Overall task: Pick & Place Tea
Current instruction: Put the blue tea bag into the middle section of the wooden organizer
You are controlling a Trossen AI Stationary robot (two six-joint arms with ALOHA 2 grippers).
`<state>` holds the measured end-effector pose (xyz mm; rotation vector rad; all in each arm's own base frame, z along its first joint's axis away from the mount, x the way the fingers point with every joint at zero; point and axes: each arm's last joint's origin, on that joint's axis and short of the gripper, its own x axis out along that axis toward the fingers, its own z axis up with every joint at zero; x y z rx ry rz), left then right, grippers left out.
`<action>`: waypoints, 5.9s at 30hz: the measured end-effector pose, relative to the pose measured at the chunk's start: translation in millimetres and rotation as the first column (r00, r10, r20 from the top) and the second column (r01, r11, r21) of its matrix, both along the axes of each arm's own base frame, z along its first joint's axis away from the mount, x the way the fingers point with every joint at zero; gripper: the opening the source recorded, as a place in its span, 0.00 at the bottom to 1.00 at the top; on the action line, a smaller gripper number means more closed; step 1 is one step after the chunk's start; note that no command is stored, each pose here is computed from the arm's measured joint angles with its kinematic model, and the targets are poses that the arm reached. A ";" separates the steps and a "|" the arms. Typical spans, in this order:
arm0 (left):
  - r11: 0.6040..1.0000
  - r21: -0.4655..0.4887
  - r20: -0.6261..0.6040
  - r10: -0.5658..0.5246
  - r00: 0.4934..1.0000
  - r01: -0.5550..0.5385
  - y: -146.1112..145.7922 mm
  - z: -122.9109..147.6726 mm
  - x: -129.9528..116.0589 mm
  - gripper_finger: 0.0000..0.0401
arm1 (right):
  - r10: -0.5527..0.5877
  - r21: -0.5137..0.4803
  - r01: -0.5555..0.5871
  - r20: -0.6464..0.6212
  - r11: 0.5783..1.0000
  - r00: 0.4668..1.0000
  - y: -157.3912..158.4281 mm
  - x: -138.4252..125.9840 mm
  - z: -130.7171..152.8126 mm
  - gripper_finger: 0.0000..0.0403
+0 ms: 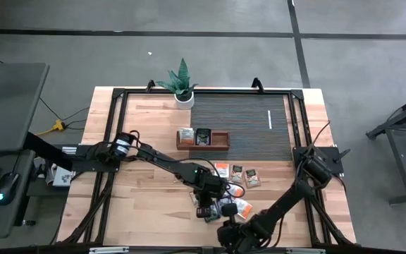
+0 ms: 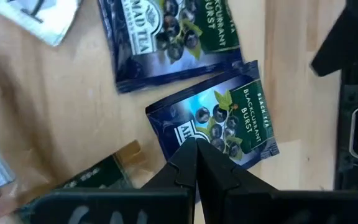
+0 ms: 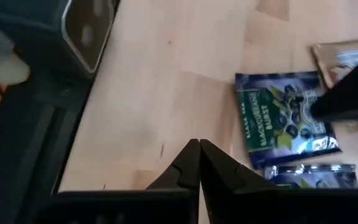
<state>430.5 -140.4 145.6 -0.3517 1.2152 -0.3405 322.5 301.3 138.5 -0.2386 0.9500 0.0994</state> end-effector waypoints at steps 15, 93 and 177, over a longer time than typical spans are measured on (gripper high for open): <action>0.999 -0.034 0.018 -0.011 1.000 0.012 3.3 -10.5 6.9 0.00 | 0.028 -0.042 -0.029 -0.016 0.999 0.999 -19.6 17.4 -0.2 0.39; 0.994 0.011 0.021 -0.108 0.994 0.108 36.2 42.5 16.5 0.00 | -0.317 -0.048 0.313 -0.179 0.948 0.931 -49.5 40.8 -3.1 0.00; 0.687 0.521 0.472 0.263 0.842 -0.507 160.3 146.1 -163.9 0.00 | -0.712 0.269 0.749 -0.238 0.605 0.660 -297.2 99.4 181.3 0.00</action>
